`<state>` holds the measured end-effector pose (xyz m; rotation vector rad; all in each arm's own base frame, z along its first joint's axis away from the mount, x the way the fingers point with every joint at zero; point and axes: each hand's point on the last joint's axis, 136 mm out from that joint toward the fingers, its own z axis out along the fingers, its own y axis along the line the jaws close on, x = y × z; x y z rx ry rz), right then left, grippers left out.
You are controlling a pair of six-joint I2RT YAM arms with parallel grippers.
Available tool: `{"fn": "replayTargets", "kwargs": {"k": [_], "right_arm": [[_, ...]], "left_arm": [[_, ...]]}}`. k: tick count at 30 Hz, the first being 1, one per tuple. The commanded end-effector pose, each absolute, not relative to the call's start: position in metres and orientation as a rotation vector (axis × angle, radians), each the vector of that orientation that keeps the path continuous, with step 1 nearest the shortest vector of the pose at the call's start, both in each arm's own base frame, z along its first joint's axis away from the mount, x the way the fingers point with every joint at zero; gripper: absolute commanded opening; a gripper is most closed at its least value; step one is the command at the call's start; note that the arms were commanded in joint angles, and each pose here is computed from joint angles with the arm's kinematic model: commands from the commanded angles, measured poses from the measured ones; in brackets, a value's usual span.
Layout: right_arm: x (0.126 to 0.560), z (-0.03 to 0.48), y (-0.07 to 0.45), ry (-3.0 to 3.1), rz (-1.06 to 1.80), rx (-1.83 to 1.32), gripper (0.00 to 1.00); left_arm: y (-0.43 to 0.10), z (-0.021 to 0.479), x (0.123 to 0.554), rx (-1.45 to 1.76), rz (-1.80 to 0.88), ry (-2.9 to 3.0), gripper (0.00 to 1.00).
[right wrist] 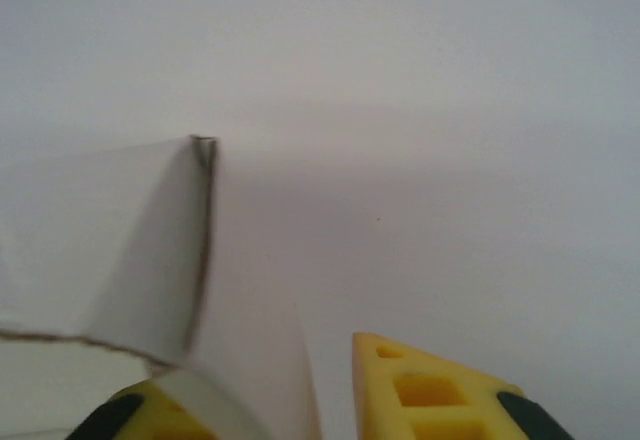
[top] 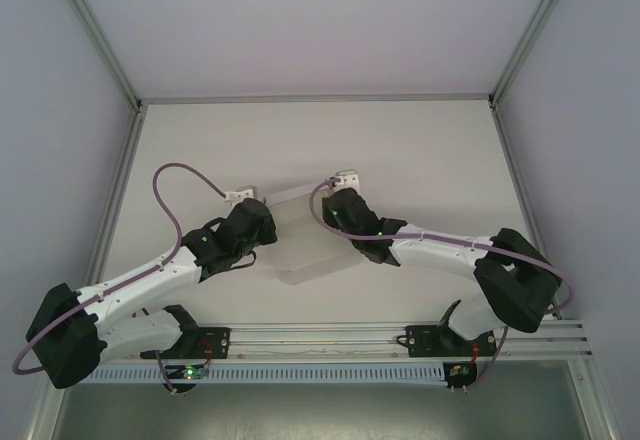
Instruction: Assemble paper box
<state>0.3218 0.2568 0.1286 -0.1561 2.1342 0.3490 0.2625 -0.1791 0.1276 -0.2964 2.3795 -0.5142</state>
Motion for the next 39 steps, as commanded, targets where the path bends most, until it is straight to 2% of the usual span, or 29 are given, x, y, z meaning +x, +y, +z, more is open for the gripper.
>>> {"fn": "replayTargets", "kwargs": {"k": [1, 5, 8, 12, 16, 20, 25, 29, 31, 32, 36, 39], "right_arm": [[0.334, 0.123, 0.21, 2.124, 0.231, -0.086, 0.37], [0.312, 0.145, 0.255, 2.068, 0.506, -0.325, 0.77], [0.288, 0.164, 0.277, 1.992, 0.682, -0.474, 0.98], [0.263, 0.19, 0.283, 1.886, 0.831, -0.549, 0.98], [0.266, 0.196, 0.264, 1.871, 0.769, -0.459, 0.98], [0.271, 0.18, 0.258, 1.963, 0.674, -0.504, 0.93], [0.279, 0.165, 0.262, 2.036, 0.683, -0.527, 0.77], [0.291, 0.154, 0.265, 2.078, 0.681, -0.51, 0.7], [0.297, 0.148, 0.266, 2.101, 0.674, -0.495, 0.61], [0.3, 0.145, 0.267, 2.111, 0.67, -0.488, 0.61], [0.305, 0.135, 0.272, 2.135, 0.683, -0.472, 0.37], [0.307, 0.129, 0.272, 2.151, 0.673, -0.453, 0.36]], "left_arm": [[-0.136, 0.108, 0.262, -0.415, -0.3, 2.386, 0.0], [-0.141, 0.107, 0.265, -0.402, -0.313, 2.391, 0.0], [-0.143, 0.106, 0.267, -0.389, -0.307, 2.397, 0.0], [-0.146, 0.105, 0.267, -0.369, -0.31, 2.405, 0.0], [-0.149, 0.108, 0.268, -0.35, -0.334, 2.4, 0.0], [-0.16, 0.112, 0.268, -0.289, -0.397, 2.398, 0.0], [-0.164, 0.115, 0.268, -0.245, -0.422, 2.393, 0.0], [-0.17, 0.116, 0.267, -0.186, -0.446, 2.385, 0.0], [-0.172, 0.116, 0.268, -0.152, -0.453, 2.379, 0.0], [-0.173, 0.115, 0.269, -0.136, -0.453, 2.377, 0.0], [-0.177, 0.114, 0.27, -0.123, -0.473, 2.359, 0.0], [-0.176, 0.117, 0.272, -0.146, -0.48, 2.342, 0.0]]}}
